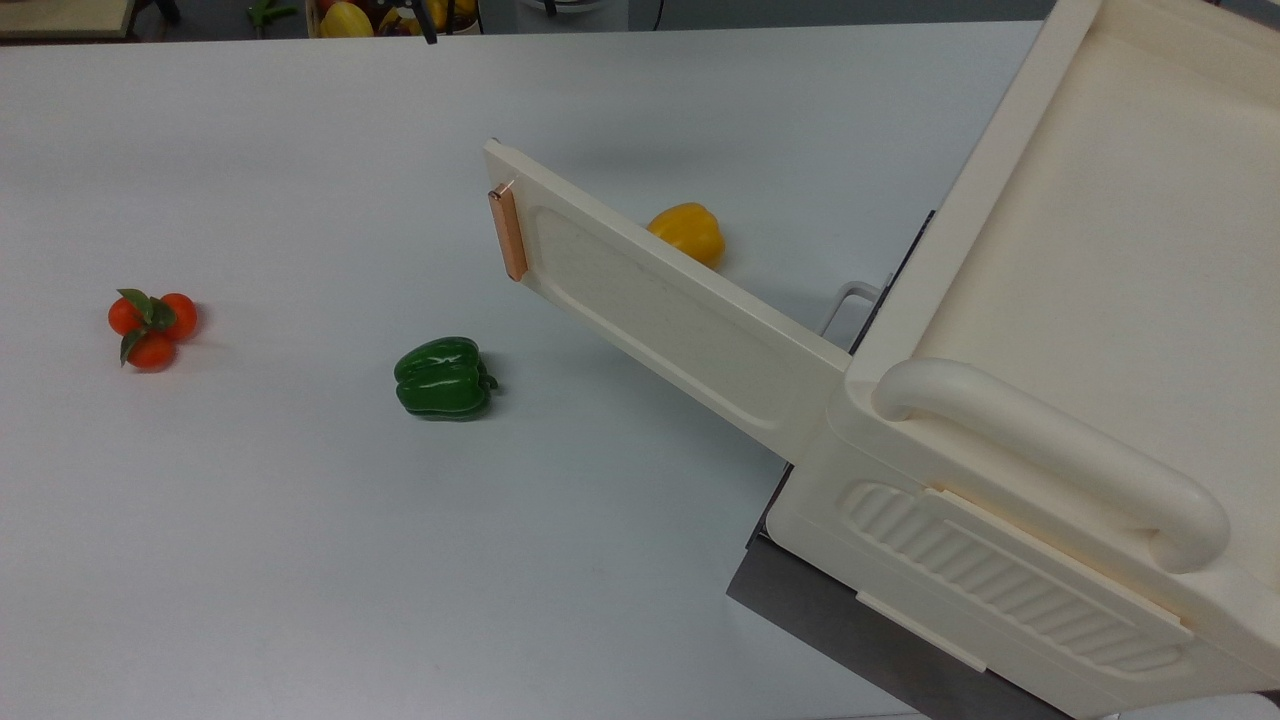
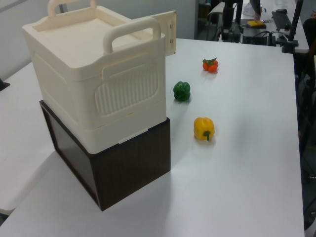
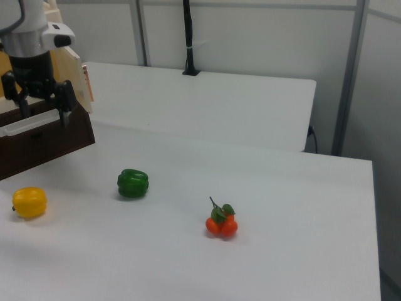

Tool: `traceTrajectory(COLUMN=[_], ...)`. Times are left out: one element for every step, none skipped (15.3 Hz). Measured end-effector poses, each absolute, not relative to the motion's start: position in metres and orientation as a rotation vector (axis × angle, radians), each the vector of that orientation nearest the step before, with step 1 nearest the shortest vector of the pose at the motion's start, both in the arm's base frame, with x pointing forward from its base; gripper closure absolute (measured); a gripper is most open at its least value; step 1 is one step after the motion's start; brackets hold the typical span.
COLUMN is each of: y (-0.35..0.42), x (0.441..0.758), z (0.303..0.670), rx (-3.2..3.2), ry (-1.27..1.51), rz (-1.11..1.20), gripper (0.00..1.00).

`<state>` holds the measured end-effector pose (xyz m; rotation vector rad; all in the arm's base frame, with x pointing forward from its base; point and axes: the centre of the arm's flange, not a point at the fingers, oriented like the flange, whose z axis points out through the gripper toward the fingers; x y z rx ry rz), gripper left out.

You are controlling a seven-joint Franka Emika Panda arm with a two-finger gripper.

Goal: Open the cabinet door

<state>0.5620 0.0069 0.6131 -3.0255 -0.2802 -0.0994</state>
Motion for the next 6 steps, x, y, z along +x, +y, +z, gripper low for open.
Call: traceTrajectory(y=[0.0115,0.0138,0.0134,0.0115,0.0091,0.0072], x=[0.5644,0.5656,0.5659,0.5659,0.5657,0.5656], z=[0.6153,0.6166,0.6173,0.6180,0.6185,0.6190], rx=[-3.042,-3.049,-3.050,-3.050,-3.050,-3.050], ry=[-0.185,-0.121,-0.086,-0.071,-0.064,-0.059], rz=[-0.129,-0.146,-0.150,-0.153,-0.155,-0.156], gripper=[0.00,0.00,0.00,0.00,0.00,0.00])
